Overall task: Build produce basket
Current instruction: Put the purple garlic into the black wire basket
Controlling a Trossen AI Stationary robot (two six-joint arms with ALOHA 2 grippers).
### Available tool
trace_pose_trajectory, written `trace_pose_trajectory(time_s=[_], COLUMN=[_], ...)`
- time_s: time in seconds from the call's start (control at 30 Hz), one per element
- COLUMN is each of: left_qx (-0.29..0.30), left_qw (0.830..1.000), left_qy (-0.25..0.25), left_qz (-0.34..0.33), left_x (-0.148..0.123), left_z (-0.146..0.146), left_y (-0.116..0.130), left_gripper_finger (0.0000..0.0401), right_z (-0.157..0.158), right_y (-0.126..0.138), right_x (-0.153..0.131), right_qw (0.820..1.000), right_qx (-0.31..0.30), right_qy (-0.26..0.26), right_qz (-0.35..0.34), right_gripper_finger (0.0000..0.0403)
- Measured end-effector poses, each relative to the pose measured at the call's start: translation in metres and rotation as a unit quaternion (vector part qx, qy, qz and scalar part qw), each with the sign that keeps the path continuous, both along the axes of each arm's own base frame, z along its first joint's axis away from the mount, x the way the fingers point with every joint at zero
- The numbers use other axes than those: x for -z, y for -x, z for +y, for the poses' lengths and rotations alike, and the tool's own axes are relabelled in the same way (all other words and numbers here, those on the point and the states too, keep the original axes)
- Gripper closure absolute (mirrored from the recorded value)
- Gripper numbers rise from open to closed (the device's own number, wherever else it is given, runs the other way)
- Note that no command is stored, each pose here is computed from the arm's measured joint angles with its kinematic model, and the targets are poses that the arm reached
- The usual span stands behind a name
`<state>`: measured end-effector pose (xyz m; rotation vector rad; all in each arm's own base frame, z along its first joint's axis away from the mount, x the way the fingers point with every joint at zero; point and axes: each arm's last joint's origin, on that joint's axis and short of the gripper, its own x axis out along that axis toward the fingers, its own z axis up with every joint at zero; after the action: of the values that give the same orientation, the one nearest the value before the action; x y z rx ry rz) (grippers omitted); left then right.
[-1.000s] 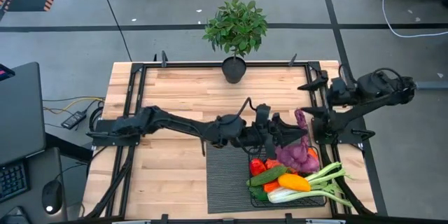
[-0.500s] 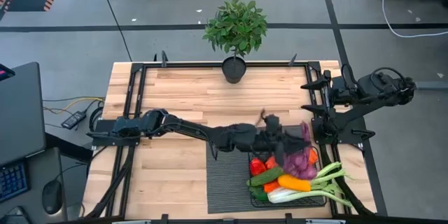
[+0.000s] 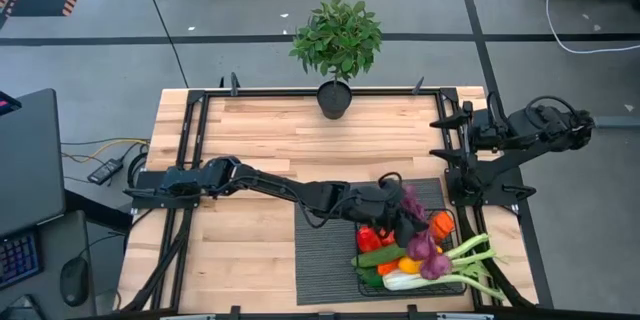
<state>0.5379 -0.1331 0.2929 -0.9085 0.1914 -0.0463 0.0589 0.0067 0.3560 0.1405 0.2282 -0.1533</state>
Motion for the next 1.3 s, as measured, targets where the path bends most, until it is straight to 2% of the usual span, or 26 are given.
trace_pose_trajectory(time_s=[0.2, 0.33, 0.43, 0.57, 0.8, 0.93, 1.1, 1.3], left_qx=[0.100, 0.165, 0.181, 0.188, 0.190, 0.219, 0.271, 0.293], left_qw=[0.995, 0.985, 0.982, 0.980, 0.976, 0.963, 0.937, 0.916], left_qy=[0.019, 0.044, 0.047, 0.046, 0.013, 0.015, 0.030, 0.004], left_qz=[0.004, 0.017, 0.033, 0.054, 0.107, 0.153, 0.219, 0.275], left_x=[0.000, 0.001, 0.004, -0.005, -0.017, -0.016, -0.005, 0.001], left_z=[-0.006, -0.010, -0.009, 0.001, 0.014, 0.011, -0.002, -0.014], left_y=[0.002, 0.003, 0.004, 0.009, 0.022, 0.031, 0.042, 0.056], left_gripper_finger=[0.0239, 0.0235, 0.0242, 0.0256, 0.0269, 0.0256, 0.0242, 0.0241], right_z=[0.000, 0.000, 0.000, 0.000, 0.000, 0.000, 0.000, 0.001], right_y=[0.000, 0.000, 0.000, 0.000, 0.000, 0.000, 0.000, 0.001], right_x=[0.001, 0.001, 0.001, 0.001, 0.001, 0.001, 0.001, 0.002], right_qw=[1.000, 1.000, 1.000, 1.000, 1.000, 1.000, 1.000, 1.000], right_qx=[0.001, 0.001, 0.000, -0.002, -0.005, -0.005, -0.008, -0.012], right_qy=[-0.003, -0.003, -0.005, -0.008, -0.010, -0.010, -0.010, -0.009], right_qz=[0.006, 0.007, 0.006, 0.006, 0.004, 0.004, 0.004, 0.011], right_gripper_finger=[0.0031, 0.0031, 0.0031, 0.0031, 0.0031, 0.0031, 0.0031, 0.0031])
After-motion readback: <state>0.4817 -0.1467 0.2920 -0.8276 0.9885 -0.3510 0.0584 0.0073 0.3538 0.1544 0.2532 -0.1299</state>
